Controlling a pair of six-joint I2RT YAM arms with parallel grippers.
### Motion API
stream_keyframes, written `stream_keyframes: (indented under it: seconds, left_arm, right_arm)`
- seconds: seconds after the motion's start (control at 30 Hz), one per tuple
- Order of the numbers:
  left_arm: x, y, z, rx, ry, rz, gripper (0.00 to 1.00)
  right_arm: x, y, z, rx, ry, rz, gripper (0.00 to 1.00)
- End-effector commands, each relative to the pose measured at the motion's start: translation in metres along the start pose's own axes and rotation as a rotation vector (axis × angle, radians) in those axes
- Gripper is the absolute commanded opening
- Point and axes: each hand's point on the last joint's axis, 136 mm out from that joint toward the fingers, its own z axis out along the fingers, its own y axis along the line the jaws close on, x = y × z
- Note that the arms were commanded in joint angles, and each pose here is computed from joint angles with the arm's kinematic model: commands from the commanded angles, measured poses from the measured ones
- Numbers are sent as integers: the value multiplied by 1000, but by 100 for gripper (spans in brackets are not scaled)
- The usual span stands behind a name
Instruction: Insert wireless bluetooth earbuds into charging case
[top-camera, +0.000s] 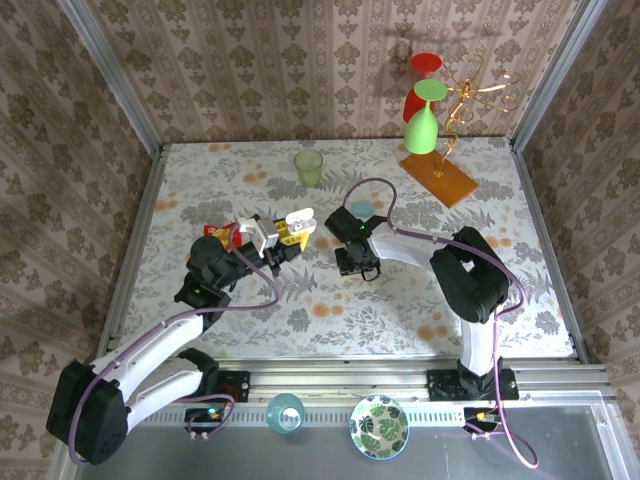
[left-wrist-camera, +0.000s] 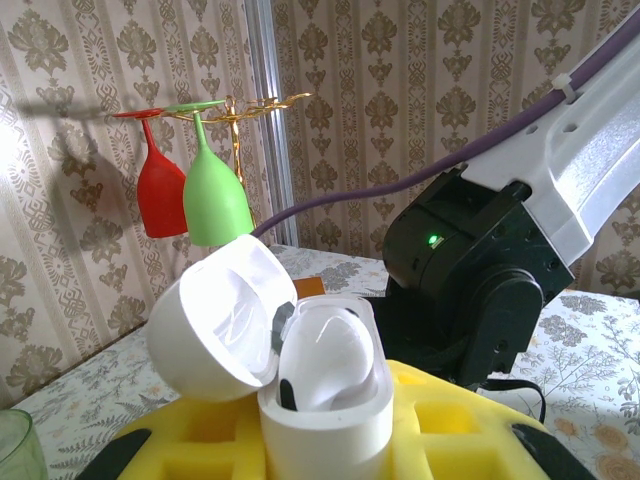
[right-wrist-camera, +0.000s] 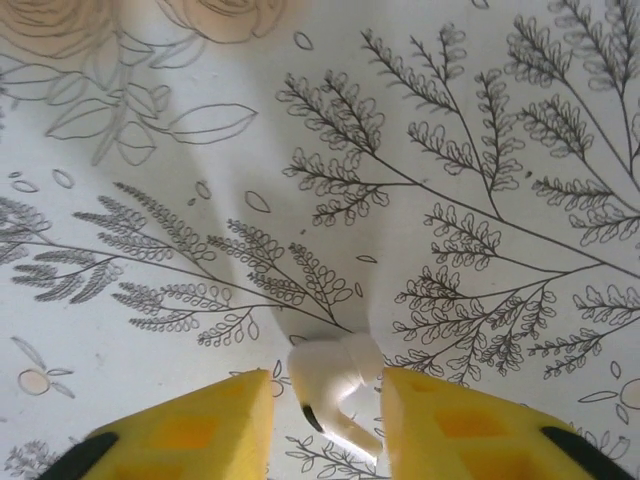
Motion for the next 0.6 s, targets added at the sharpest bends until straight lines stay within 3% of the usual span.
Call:
stream_keyframes:
  seconds: [0.0,0.13,0.57]
  left_arm:
    - [-5,-6,-1,26,-19,29,0]
    - [-7,-6,-1,28,-24,32,0]
    - [-9,-7,-2,31,-27,40,0]
  right_arm:
    - [-12,1,-22,-11,-53,-55,42]
    - [-12,-6,-23,36,-41,-90,49]
    - [-4,-10,-11,136,52,-114,39]
